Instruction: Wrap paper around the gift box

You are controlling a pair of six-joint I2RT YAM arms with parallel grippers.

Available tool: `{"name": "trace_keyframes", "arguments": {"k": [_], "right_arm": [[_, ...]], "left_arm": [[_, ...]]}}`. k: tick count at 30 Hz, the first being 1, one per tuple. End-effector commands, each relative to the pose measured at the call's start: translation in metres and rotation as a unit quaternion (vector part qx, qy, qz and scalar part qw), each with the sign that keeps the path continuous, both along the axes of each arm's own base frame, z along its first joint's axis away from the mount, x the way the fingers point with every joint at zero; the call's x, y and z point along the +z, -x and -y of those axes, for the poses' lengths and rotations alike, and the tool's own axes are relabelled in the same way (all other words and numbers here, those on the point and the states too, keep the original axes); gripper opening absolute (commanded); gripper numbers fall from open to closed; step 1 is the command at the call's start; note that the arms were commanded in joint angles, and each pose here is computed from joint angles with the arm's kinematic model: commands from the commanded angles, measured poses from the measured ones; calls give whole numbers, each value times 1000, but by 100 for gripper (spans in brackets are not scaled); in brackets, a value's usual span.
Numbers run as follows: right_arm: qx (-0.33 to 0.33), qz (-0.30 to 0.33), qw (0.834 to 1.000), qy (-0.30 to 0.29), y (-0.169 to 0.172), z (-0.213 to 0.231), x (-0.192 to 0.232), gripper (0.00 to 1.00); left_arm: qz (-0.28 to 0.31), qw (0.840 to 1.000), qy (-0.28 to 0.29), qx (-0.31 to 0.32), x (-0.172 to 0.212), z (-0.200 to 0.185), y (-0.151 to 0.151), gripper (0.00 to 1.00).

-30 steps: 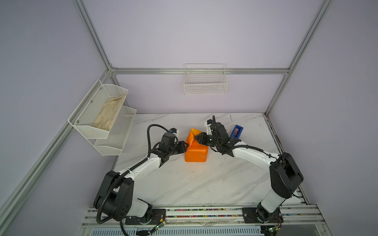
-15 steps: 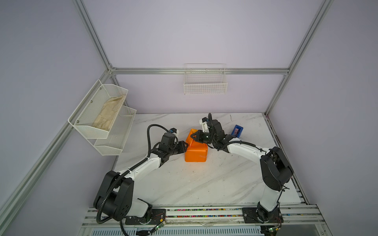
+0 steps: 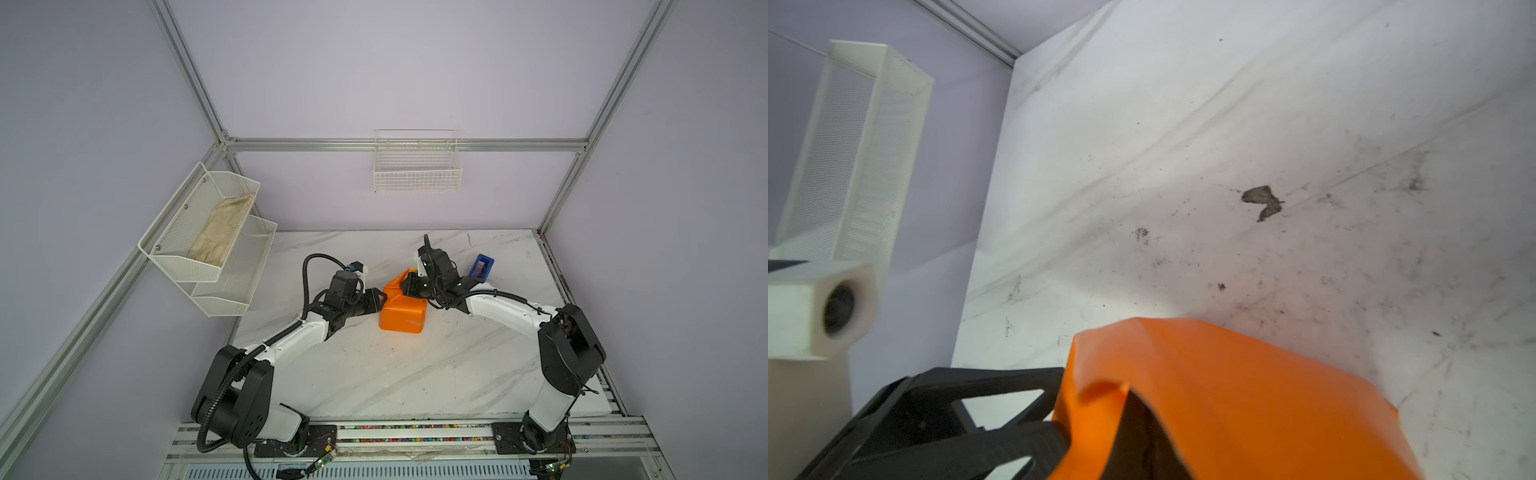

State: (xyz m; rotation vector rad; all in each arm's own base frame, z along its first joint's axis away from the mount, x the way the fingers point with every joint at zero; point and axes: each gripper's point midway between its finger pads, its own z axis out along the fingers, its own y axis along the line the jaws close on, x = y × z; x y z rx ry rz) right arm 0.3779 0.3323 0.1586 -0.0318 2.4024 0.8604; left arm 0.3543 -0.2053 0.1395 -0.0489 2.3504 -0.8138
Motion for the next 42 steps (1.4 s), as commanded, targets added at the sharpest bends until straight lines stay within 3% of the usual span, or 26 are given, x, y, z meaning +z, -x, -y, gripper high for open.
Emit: {"name": "trace_keyframes", "arguments": {"k": [1,7,14,23,34,42], "right_arm": [[-39,10,997,67,-1,34,5,4],[-28,29,998,39,7,28,52,17],[16,42,999,-9,23,-19,80,13],[20,20,999,-15,18,-59,37,0],[-68,-9,993,95,35,11,-30,0],[-80,-18,991,110,36,23,-42,0]], "left_arm": [[-79,995,-52,8,-43,-16,21,39],[-81,995,-51,6,-43,-16,21,39],[-81,995,-50,5,-44,-15,20,39],[-82,995,-48,6,-44,-15,20,39],[-89,995,-53,10,-49,-16,23,38],[-81,996,-48,5,-42,-14,20,38]]}}
